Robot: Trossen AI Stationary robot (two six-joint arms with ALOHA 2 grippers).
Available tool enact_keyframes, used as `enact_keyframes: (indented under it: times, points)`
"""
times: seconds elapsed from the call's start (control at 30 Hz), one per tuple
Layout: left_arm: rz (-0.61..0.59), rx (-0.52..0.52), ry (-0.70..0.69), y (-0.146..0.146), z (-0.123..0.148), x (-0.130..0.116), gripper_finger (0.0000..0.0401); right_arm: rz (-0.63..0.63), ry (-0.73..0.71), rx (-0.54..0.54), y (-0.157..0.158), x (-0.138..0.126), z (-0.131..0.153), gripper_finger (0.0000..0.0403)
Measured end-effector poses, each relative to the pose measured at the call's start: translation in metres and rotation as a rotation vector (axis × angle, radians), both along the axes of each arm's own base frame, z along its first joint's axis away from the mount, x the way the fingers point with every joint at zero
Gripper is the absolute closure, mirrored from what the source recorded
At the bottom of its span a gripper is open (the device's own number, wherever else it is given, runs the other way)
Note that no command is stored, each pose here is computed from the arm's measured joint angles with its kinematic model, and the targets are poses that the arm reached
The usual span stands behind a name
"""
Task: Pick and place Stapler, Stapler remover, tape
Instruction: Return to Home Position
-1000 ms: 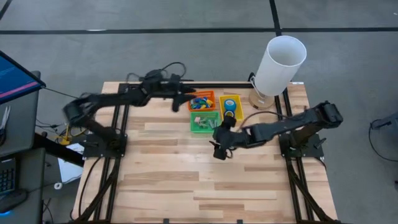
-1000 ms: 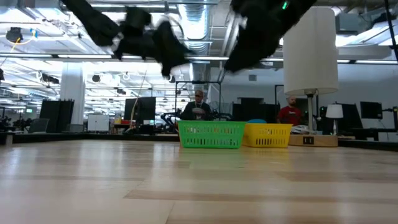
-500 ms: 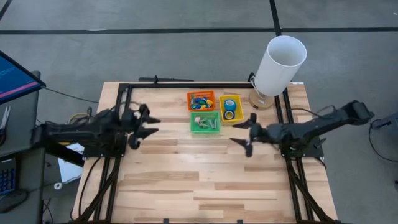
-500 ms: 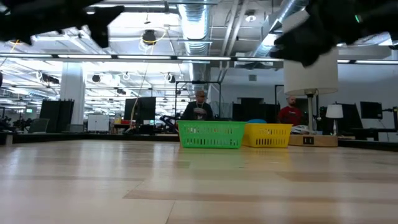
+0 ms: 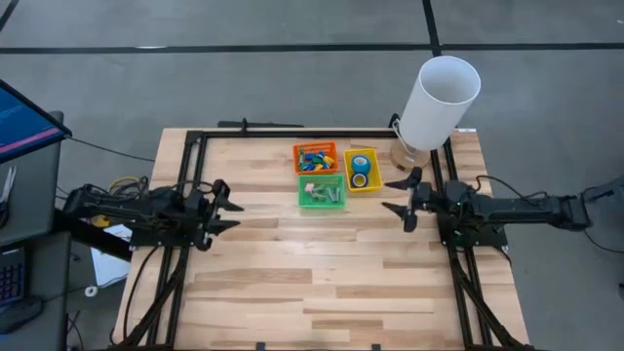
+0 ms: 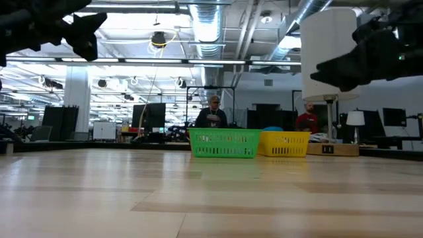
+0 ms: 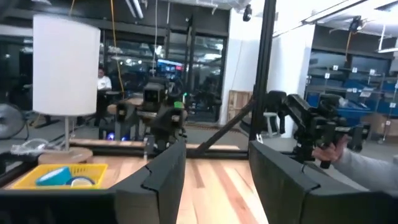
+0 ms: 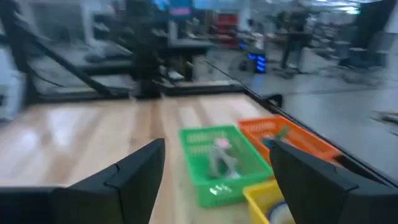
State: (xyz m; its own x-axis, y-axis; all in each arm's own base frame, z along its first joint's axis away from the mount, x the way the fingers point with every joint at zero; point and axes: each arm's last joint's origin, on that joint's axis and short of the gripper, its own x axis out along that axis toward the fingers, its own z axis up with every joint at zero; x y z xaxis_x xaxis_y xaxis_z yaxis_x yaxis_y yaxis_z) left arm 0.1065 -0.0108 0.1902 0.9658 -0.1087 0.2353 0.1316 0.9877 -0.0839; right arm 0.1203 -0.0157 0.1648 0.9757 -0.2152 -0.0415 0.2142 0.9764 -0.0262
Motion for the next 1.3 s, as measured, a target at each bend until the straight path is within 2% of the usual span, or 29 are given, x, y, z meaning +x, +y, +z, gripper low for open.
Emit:
enact_keyframes:
  times: [0.1, 0.33, 0.77, 1.3]
  points:
    - [0.000, -0.001, 0.015, 0.000, -0.001, 0.001, 0.0233, 0.062, -0.017, 0.032, 0.000, -0.002, 0.001, 0.0122]
    - [0.000, 0.002, 0.057, 0.000, -0.005, 0.005, 0.0233, 0.058, -0.032, 0.125, 0.000, -0.002, 0.001, 0.0122]
    - [0.000, 0.008, 0.117, -0.001, -0.011, 0.009, 0.0233, 0.059, -0.033, 0.128, 0.000, -0.002, 0.001, 0.0122]
    - [0.000, 0.008, 0.118, -0.001, -0.011, 0.010, 0.0233, 0.059, -0.033, 0.128, 0.000, -0.002, 0.001, 0.0122]
